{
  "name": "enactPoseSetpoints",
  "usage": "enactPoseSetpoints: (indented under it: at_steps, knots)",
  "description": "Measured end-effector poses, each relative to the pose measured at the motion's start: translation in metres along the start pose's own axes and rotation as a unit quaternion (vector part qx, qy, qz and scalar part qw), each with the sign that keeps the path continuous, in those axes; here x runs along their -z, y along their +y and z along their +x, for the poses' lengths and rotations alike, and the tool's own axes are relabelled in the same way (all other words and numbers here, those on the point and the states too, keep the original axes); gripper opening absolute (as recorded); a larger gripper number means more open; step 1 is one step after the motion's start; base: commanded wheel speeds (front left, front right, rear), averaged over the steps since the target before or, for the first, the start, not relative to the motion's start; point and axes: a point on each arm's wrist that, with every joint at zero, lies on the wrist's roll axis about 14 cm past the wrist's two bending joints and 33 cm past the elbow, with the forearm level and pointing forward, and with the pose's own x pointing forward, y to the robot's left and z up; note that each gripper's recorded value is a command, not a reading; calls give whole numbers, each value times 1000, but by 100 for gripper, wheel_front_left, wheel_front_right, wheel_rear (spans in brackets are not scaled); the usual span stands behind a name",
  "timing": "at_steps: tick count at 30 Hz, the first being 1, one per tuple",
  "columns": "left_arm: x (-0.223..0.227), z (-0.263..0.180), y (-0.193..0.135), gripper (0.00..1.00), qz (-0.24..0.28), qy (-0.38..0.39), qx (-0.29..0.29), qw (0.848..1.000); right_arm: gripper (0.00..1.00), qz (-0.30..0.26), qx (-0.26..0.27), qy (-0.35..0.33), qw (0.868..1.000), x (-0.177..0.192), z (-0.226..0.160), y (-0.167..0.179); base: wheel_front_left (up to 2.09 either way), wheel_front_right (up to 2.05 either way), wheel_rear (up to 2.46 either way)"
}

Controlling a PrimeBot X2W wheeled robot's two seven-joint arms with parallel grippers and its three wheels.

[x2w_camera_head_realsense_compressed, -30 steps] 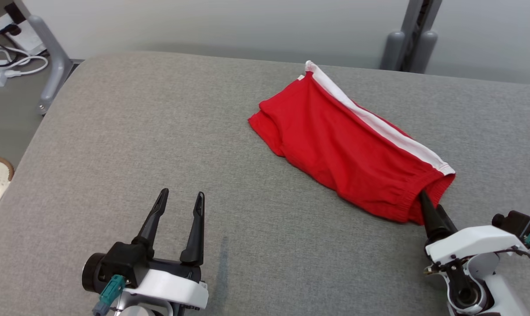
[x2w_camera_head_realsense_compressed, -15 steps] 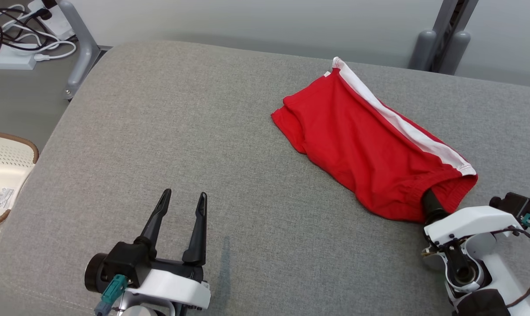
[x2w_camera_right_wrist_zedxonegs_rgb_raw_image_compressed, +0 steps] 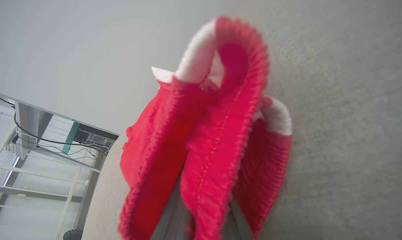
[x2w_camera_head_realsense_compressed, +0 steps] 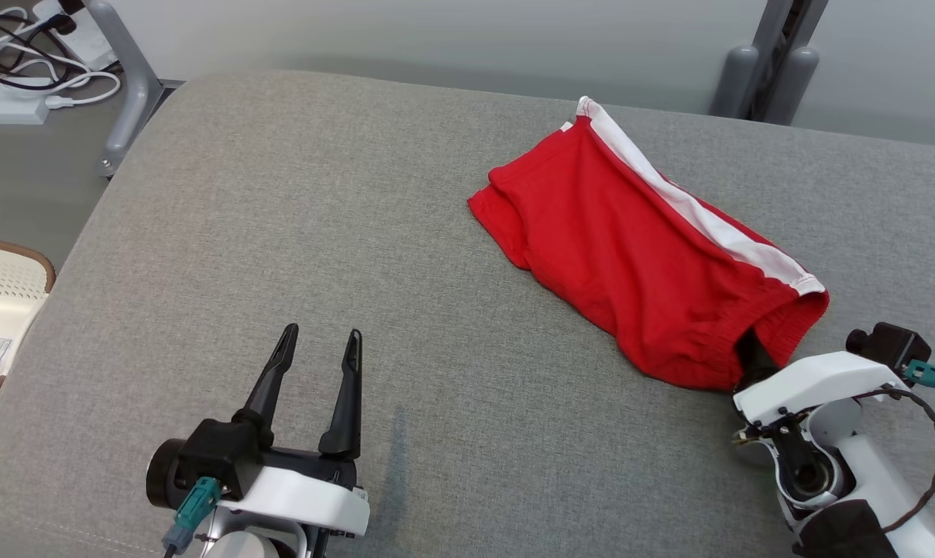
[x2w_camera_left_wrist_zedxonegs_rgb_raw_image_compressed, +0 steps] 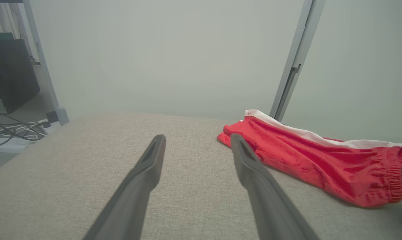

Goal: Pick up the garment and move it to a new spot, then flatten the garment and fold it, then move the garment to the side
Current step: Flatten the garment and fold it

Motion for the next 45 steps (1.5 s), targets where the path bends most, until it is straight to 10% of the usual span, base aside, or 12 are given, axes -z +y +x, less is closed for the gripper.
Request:
enactPoseSetpoints:
  at_steps: [10,21,28,45]
  knots:
    - [5,4,-5,100,0,7,8,1000,0,-105,35,18,994,-35,-3,-42,0,0,0]
    - [12,6,5,100,3,20,-6,1000,0,-331,89,76,936,-109,17,-85,0,0,0]
    - [16,8,6,100,4,27,-9,1000,0,-382,102,93,914,-127,33,-90,0,0,0]
    - [1,3,-8,100,6,5,11,1000,0,-318,9,64,946,-119,65,10,0,0,0]
